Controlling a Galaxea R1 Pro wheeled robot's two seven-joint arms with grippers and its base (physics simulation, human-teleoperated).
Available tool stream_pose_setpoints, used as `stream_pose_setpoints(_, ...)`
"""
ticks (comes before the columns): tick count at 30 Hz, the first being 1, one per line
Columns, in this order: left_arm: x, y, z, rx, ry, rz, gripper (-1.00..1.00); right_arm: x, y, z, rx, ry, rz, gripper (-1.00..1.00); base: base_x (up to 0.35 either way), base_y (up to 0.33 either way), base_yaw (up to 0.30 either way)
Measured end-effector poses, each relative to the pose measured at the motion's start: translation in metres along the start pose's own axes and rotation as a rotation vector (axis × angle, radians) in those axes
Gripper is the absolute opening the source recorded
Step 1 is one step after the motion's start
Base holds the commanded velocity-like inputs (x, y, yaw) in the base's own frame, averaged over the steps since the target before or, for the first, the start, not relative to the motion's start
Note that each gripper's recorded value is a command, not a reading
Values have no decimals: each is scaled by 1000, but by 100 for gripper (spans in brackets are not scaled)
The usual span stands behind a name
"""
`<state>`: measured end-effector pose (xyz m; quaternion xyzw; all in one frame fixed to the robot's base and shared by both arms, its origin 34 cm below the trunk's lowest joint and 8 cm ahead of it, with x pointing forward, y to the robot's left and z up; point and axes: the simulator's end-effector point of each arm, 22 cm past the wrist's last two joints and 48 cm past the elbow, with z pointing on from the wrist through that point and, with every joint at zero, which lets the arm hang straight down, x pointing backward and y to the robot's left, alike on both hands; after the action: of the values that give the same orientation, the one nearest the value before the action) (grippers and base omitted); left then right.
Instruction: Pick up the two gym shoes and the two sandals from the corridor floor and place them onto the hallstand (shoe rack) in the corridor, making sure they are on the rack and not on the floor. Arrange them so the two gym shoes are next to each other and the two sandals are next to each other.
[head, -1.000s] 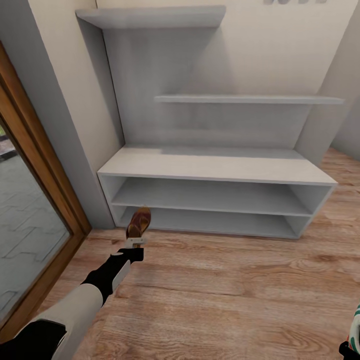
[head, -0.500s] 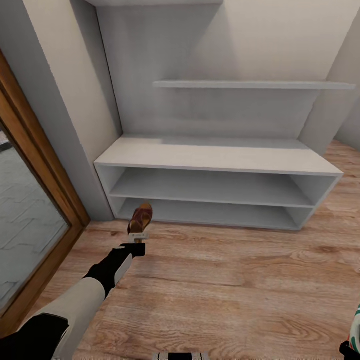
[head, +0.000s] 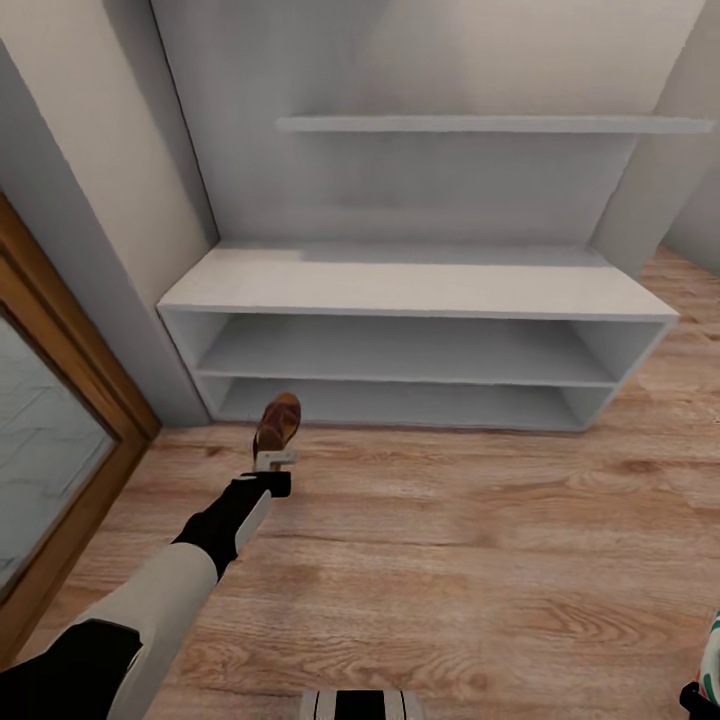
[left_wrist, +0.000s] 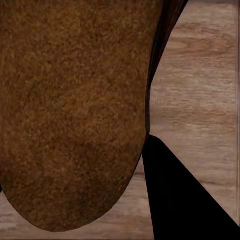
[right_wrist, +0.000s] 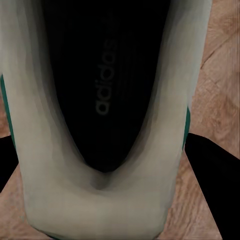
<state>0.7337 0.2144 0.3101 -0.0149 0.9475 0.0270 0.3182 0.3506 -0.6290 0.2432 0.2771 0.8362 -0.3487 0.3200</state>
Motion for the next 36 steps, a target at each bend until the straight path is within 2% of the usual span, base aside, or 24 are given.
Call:
stream_pose_setpoints(3, -1, 1, 1, -2, -2, 2, -100, 1, 0, 0, 0, 1, -2, -100, 0, 0, -229)
stream_pose_setpoints(4, -15, -3, -3, 3, -35, 11, -100, 0, 0, 0, 1, 0, 1, -100, 0, 0, -93)
stream_pose_setpoints(11, -53, -10, -15, 18, -112, 6, -100, -1, 1, 0, -3, -3, -2, -100, 0, 0, -26)
stream_pose_setpoints(21, -75, -10, -26, 22, -105, 19, -100, -1, 1, 0, -3, -5, -2, -100, 0, 0, -1)
stream_pose_setpoints(26, -68, -9, -25, 20, -94, 22, -100, -1, 1, 0, -3, -5, -2, -100, 20, 0, 0)
stream_pose_setpoints(36, -63, -8, -25, 17, -89, 27, -100, -1, 1, 0, -3, -4, -2, -100, 280, -1, 0)
